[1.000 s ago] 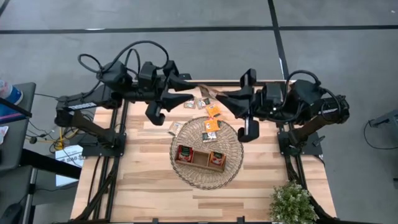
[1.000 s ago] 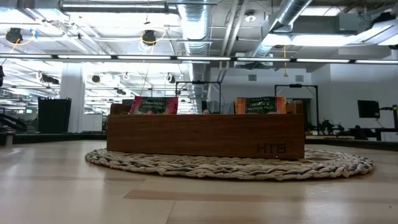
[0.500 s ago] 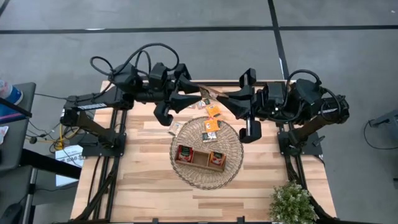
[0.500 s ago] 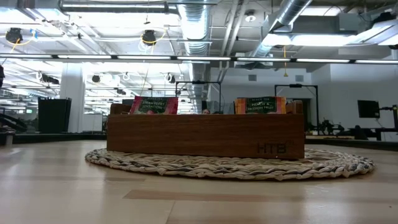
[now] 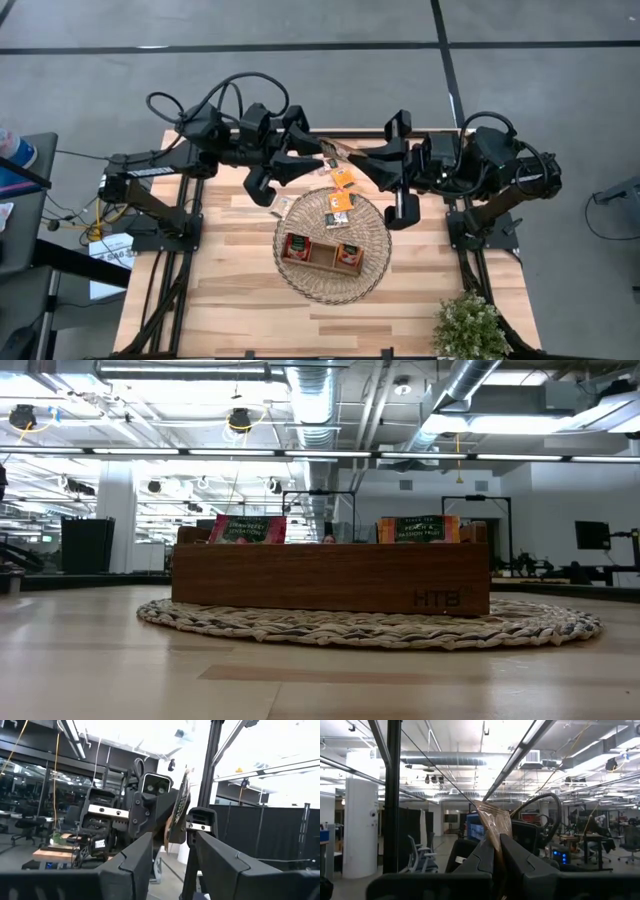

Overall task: Pick & Place Tea
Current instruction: Put the brown tea bag into the middle section of the wooden organizer

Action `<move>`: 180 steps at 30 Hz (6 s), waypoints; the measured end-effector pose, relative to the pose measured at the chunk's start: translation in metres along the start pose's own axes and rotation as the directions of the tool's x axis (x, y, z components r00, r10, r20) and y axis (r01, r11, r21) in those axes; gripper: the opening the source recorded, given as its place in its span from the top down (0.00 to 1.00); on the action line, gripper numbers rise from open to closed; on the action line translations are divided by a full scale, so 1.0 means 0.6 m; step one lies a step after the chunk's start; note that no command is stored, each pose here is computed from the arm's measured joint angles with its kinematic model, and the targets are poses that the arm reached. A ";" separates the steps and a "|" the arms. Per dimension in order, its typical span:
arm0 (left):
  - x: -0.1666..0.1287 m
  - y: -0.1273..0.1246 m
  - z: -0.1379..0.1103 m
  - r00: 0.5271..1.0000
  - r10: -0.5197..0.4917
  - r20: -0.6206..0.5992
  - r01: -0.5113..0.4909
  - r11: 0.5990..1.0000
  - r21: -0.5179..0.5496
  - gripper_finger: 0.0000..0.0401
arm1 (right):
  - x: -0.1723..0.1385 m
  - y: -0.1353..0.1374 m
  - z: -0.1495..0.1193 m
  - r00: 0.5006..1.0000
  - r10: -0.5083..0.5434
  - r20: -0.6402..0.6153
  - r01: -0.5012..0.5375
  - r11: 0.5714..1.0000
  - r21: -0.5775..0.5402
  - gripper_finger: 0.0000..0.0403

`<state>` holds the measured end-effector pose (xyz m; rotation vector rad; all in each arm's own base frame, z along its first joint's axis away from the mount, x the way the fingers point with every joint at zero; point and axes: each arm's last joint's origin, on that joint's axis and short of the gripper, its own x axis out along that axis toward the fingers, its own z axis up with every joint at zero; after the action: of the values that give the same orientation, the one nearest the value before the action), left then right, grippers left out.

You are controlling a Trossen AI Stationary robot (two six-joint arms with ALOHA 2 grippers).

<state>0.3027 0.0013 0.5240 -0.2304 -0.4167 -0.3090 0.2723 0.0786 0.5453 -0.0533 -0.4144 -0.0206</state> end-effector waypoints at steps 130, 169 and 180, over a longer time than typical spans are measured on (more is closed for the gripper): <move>-0.035 0.091 -0.539 -0.124 0.117 -0.985 -0.083 0.988 0.127 1.00 | -0.149 0.105 -0.075 0.673 -0.122 -0.729 0.290 0.951 0.108 0.87; -0.037 0.107 -0.535 -0.125 0.163 -0.979 -0.093 0.980 0.175 0.66 | -0.149 0.105 -0.075 0.673 -0.121 -0.730 0.284 0.953 0.104 0.87; -0.037 0.110 -0.534 -0.137 0.230 -0.964 -0.082 0.967 0.242 0.65 | -0.150 0.104 -0.076 0.666 -0.123 -0.736 0.280 0.955 0.093 0.87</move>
<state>0.4213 -0.0220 0.2191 0.1331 1.2541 -0.1285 0.2100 0.1394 0.4644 0.2026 0.3922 -0.2182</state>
